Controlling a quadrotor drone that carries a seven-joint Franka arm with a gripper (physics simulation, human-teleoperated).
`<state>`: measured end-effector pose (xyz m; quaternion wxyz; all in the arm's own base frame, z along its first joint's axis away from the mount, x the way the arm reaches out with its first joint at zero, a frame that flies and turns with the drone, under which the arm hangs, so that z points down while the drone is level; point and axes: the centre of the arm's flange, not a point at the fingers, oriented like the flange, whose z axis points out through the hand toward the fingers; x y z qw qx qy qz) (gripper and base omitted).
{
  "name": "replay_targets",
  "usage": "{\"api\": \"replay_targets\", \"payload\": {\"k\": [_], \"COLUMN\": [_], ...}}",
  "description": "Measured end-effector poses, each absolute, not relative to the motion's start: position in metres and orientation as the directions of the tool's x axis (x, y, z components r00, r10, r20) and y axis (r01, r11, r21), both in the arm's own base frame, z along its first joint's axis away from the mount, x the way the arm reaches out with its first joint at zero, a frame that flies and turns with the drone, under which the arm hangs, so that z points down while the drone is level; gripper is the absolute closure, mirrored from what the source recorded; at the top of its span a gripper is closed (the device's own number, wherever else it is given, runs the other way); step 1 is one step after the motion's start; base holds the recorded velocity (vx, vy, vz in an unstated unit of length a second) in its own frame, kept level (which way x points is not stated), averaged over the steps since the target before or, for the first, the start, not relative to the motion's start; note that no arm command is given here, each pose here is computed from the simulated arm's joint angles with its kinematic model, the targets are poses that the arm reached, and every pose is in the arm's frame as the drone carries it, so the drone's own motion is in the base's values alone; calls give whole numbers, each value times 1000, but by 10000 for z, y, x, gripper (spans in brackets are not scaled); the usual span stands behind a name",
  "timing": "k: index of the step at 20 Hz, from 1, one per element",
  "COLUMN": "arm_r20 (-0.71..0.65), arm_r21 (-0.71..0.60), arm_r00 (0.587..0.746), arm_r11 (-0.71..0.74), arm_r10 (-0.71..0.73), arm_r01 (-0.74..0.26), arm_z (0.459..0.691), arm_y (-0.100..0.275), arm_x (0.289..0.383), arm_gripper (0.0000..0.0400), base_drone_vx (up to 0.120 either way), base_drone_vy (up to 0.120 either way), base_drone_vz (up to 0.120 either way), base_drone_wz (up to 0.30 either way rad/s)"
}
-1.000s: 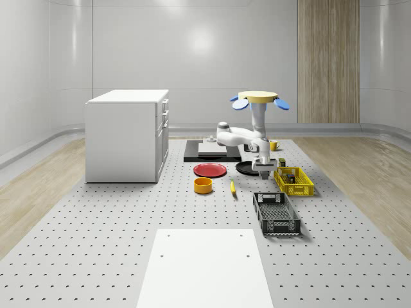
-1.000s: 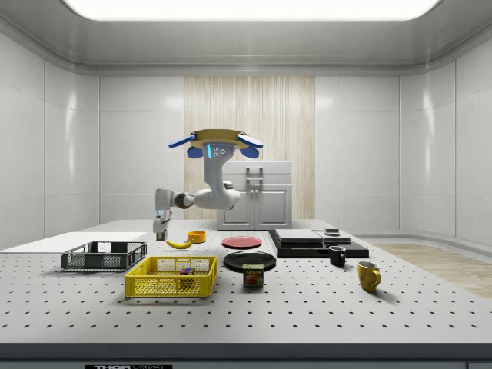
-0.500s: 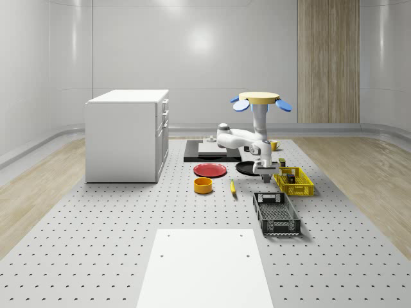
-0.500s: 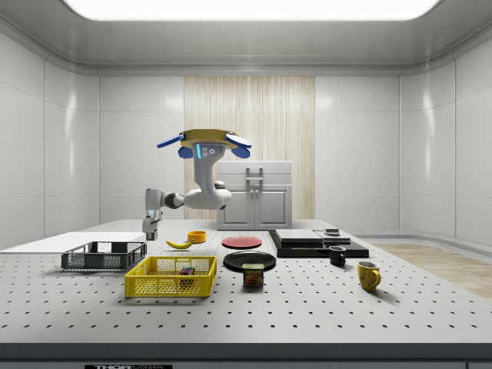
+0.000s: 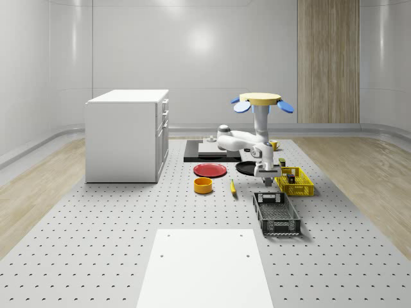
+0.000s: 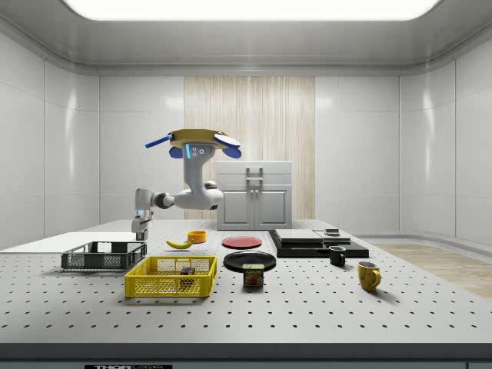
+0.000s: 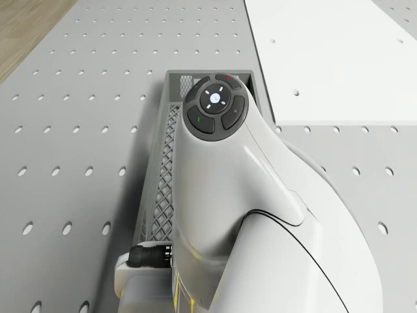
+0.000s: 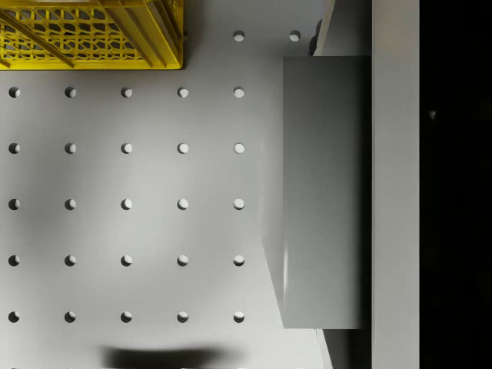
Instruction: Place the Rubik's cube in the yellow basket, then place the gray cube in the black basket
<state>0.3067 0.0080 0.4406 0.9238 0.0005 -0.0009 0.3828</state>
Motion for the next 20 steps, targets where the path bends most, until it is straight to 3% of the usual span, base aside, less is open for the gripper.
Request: {"api": "replay_targets", "payload": {"k": [12,20], "arm_r20": [2,2], "arm_r21": [0,0], "arm_r00": [707,707], "arm_r11": [707,707], "arm_r10": [707,707], "arm_r01": [-707,-707], "arm_z": [4406,4406], "arm_y": [80,80], "arm_x": [3067,3067], "arm_gripper": [150,150], "base_drone_vx": [120,120], "base_drone_vy": [0,0], "base_drone_vz": [0,-100], "base_drone_wz": [0,0]}}
